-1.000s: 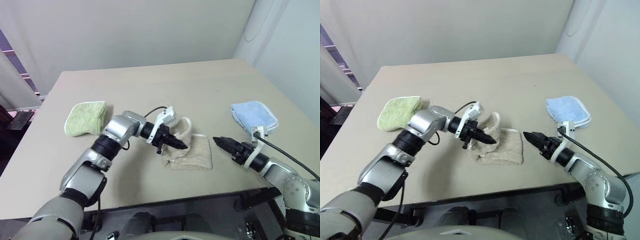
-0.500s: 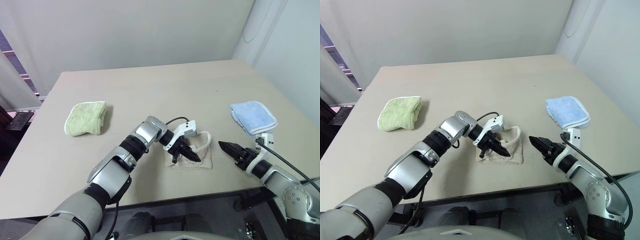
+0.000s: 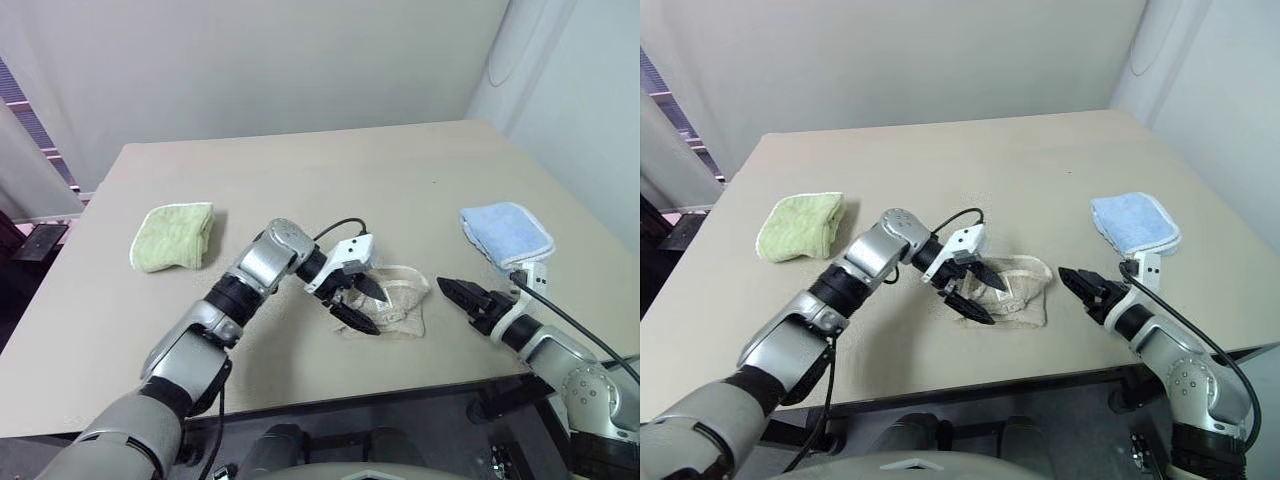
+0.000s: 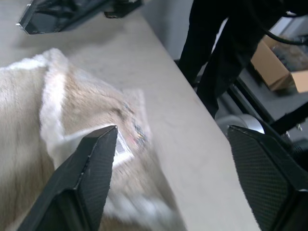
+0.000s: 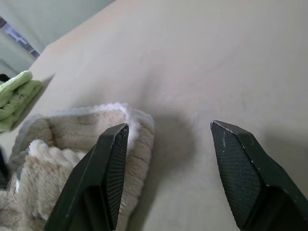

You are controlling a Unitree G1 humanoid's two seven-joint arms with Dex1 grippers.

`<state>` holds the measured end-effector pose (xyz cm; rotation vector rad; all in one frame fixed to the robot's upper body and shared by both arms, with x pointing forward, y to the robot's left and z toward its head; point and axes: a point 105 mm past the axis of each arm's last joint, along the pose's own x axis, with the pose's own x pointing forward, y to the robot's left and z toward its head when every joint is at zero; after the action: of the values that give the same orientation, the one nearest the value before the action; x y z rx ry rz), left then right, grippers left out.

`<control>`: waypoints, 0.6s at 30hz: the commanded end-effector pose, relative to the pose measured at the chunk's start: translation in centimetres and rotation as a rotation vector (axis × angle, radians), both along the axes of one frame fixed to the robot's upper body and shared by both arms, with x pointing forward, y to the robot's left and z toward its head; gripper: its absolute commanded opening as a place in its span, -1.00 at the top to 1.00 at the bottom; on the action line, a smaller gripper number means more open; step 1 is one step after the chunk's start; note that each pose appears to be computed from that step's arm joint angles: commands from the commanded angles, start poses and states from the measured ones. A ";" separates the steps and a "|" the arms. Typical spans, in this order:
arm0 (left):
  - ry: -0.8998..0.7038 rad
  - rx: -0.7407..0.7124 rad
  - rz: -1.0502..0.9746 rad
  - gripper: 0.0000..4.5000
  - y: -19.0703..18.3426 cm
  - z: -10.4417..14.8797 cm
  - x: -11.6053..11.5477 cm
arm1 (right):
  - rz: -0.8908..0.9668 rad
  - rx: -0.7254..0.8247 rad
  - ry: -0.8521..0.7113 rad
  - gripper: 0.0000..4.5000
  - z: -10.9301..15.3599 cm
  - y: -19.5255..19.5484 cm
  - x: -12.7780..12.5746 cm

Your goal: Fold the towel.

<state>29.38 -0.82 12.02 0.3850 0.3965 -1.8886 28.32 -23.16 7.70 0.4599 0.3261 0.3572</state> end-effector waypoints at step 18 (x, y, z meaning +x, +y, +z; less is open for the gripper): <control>-0.145 0.001 0.146 -0.71 0.4 -1.0 2.4 | 0.012 -0.051 -0.051 -0.26 0.7 -0.1 1.0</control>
<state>31.54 -0.04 10.26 0.4473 0.3675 -1.7099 28.91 -22.90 7.24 0.4183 0.3350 0.3693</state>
